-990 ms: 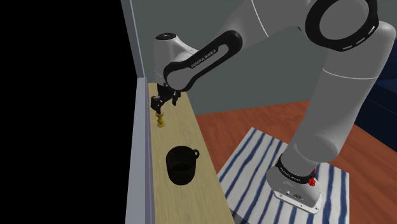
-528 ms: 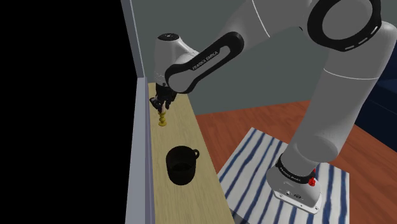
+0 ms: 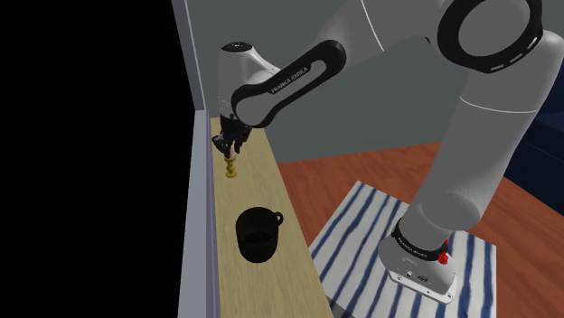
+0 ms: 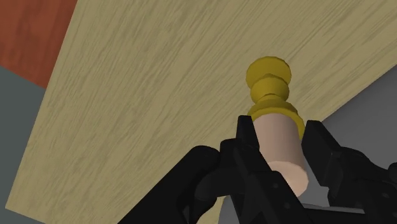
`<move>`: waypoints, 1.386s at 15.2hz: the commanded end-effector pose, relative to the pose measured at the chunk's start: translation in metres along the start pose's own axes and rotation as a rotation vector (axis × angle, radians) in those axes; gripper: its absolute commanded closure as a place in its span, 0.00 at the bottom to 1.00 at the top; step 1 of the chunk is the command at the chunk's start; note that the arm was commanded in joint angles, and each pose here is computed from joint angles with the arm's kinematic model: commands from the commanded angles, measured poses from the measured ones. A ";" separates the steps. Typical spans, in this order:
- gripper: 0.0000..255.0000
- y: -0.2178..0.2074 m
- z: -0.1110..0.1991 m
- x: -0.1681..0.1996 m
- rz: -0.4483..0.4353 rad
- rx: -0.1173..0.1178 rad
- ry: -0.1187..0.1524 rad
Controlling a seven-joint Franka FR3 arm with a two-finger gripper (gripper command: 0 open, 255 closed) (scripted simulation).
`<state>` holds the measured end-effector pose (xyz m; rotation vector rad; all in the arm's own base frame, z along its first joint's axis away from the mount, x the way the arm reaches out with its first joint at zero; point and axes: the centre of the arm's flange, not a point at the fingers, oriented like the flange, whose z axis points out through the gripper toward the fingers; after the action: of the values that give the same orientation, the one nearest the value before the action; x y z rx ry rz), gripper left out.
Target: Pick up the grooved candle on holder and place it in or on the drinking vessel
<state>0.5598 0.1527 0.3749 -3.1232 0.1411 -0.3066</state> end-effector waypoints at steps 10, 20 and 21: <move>1.00 -0.009 -0.067 0.019 -0.004 0.033 0.062; 1.00 -0.010 -0.118 0.029 -0.004 0.033 0.062; 1.00 -0.010 -0.124 0.030 -0.004 0.033 0.062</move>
<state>0.5649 0.1609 0.4967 -3.0832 0.1284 -0.4019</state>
